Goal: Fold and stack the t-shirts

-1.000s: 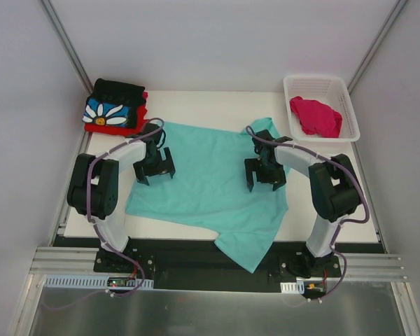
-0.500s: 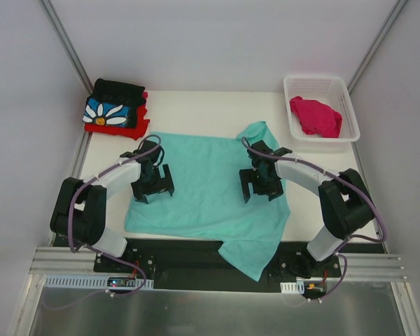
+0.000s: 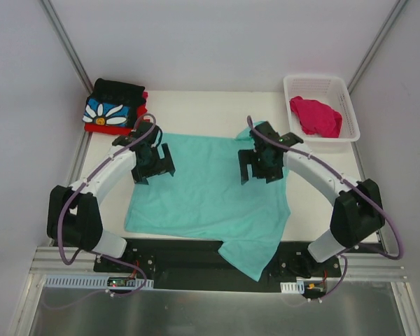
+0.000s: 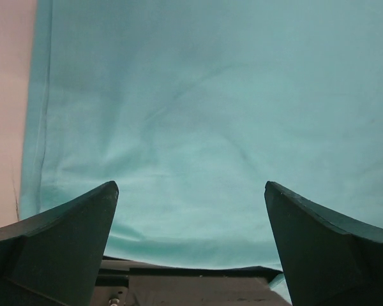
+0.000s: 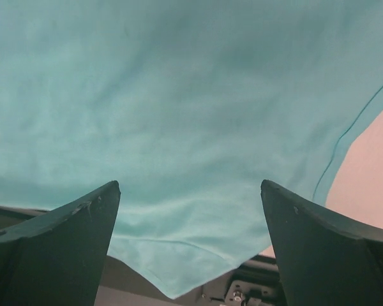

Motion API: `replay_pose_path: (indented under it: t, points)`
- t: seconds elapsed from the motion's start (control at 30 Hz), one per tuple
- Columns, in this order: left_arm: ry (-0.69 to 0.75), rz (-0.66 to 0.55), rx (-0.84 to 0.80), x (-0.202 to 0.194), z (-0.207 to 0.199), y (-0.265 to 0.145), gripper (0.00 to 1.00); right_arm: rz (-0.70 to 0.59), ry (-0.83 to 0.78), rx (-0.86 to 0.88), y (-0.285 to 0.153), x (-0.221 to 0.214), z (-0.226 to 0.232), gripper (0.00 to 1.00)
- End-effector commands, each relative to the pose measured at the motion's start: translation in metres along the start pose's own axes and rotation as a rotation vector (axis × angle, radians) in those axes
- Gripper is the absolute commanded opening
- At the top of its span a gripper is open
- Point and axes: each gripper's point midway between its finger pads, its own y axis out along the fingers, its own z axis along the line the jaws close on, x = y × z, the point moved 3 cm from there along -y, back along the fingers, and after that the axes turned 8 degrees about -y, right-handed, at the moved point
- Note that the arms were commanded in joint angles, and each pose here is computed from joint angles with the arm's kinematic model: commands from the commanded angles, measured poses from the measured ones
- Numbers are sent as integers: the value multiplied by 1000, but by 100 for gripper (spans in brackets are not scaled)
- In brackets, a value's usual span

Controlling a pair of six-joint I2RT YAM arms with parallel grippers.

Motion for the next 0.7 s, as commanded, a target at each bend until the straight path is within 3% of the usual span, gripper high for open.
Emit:
replay_pose_path:
  t: [0.0,0.2,0.33,0.5,0.67]
  points:
    - [31,-40,14,27,-19,-6,99,-50,48,82,-14,52,-14,96]
    - [52,-79,56,60,-35,6,99,-36,58,148,8,116,-24,96]
    - [43,-60,36,62,-40,9,99,-79,141,332,22,144,-22,99]
    - [50,-51,42,56,-35,9,99,-160,254,464,32,173,-25,91]
    - [51,-60,40,49,-28,2,99,-236,250,564,31,197,-28,85]
